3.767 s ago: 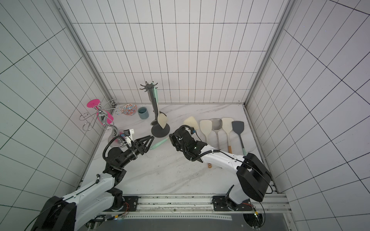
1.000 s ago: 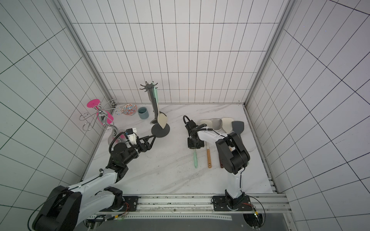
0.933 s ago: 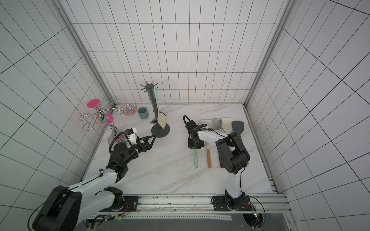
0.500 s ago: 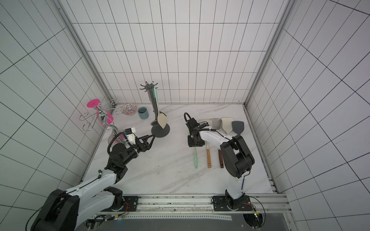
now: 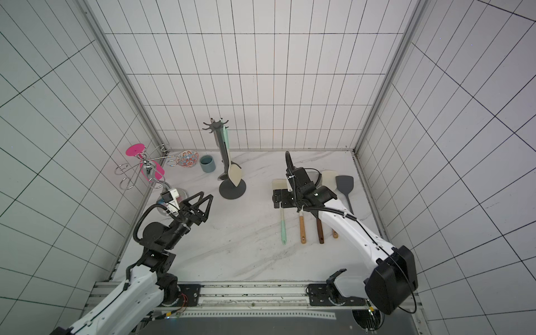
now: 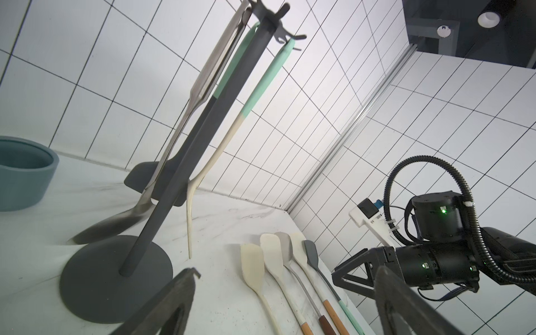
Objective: Take the spatula off the kitchen utensil rack
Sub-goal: Place the spatula at the center of the board, then take off the spatula from the rack.
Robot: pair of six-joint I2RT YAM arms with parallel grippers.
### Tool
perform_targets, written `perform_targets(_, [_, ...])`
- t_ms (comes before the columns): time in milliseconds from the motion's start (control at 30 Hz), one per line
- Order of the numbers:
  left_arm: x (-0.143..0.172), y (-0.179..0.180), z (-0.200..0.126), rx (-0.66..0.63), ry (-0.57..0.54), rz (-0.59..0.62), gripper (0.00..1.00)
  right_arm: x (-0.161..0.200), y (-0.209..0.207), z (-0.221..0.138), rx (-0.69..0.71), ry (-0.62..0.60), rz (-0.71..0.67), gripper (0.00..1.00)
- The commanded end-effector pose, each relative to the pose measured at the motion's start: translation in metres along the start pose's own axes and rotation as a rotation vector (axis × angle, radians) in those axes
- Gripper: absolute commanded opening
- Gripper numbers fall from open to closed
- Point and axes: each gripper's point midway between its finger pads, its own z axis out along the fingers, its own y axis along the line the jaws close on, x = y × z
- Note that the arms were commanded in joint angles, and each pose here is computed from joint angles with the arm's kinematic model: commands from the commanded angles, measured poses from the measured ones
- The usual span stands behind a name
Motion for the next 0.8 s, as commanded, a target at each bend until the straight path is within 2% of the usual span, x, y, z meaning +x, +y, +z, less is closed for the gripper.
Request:
perform_targets(0, [0.001,0.013,-0.011,-0.073,-0.027,0.026,0.97,0.018,-0.01,-0.01,-0.011,-0.049,-0.011,0.99])
perform_targets(167, [-0.005,0.025,-0.021,-0.138,-0.085,0.046,0.97,0.026,-0.013,-0.026,-0.062,-0.186,0.02,0.99])
perform_targets(300, [-0.001,0.032,-0.019,-0.163,-0.071,0.046,0.98,0.029,-0.016,-0.032,-0.09,-0.278,0.014,0.98])
perform_targets(400, [0.008,0.038,-0.012,-0.172,-0.033,0.029,0.98,0.027,-0.015,-0.035,-0.119,-0.346,0.009,0.99])
perform_targets(500, [0.02,0.047,-0.003,-0.197,0.021,-0.005,0.98,0.023,-0.009,-0.033,-0.144,-0.363,-0.008,0.99])
perform_targets(767, [0.057,0.071,0.024,-0.247,0.188,-0.092,0.98,-0.004,0.043,-0.016,-0.375,-0.353,-0.097,0.99])
